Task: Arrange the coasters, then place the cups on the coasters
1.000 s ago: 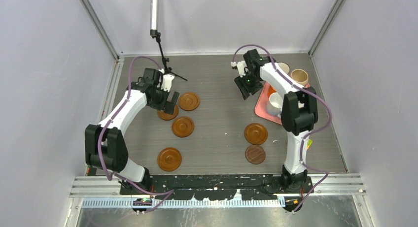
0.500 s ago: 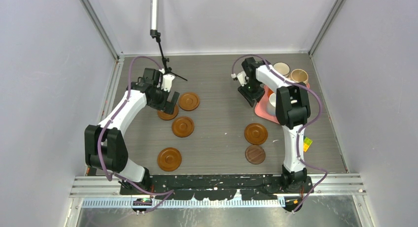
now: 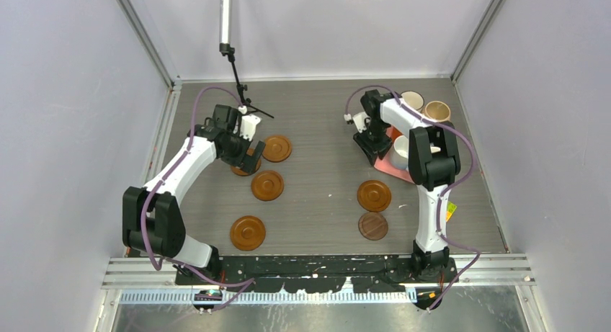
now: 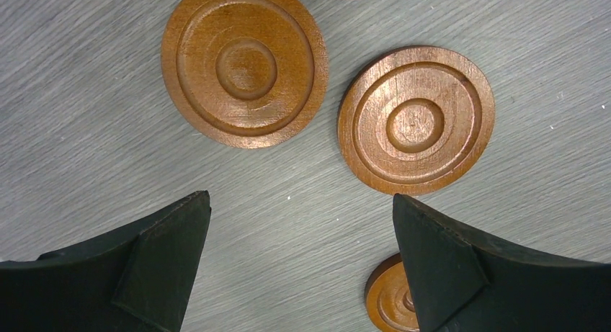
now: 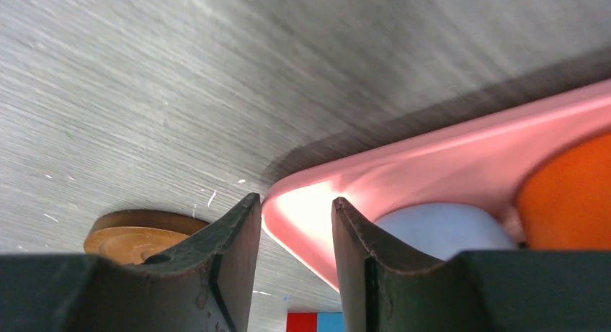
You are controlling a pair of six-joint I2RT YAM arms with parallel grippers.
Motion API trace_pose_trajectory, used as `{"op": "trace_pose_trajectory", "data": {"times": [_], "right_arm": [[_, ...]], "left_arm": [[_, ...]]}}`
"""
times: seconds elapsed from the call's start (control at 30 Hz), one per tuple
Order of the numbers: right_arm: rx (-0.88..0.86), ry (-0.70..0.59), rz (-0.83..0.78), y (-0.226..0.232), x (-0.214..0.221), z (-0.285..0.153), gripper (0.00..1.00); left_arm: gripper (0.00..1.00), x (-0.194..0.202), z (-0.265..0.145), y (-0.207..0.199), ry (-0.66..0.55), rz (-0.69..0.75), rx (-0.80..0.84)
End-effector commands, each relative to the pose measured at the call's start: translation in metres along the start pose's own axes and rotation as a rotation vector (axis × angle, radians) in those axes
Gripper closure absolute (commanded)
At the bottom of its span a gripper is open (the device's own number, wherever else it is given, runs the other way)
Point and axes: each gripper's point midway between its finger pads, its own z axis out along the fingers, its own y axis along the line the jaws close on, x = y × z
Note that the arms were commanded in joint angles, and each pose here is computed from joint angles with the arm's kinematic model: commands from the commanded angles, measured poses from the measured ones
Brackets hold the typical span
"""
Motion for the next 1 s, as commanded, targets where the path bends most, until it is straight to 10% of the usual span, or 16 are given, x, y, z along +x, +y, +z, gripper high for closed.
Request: {"op": "trace_pose_trajectory", "data": {"times": [0.0, 0.47, 0.97], "right_arm": [[0.085, -0.233, 0.016, -0.012, -0.053, -0.059, 0.54], [0.158, -0.167, -0.013, -0.038, -0.082, -0.021, 0.62], [0.049, 0.105, 0.029, -0.018, 0.028, -0.009, 0.72]], "left_arm": [[0.0, -0.018, -0.007, 0.001, -0.074, 0.032, -0.002], [0.0, -0.021, -0.01, 0.008, -0.059, 0.042, -0.031], [0.0, -0.018, -0.007, 0.008, -0.038, 0.069, -0.022]]}}
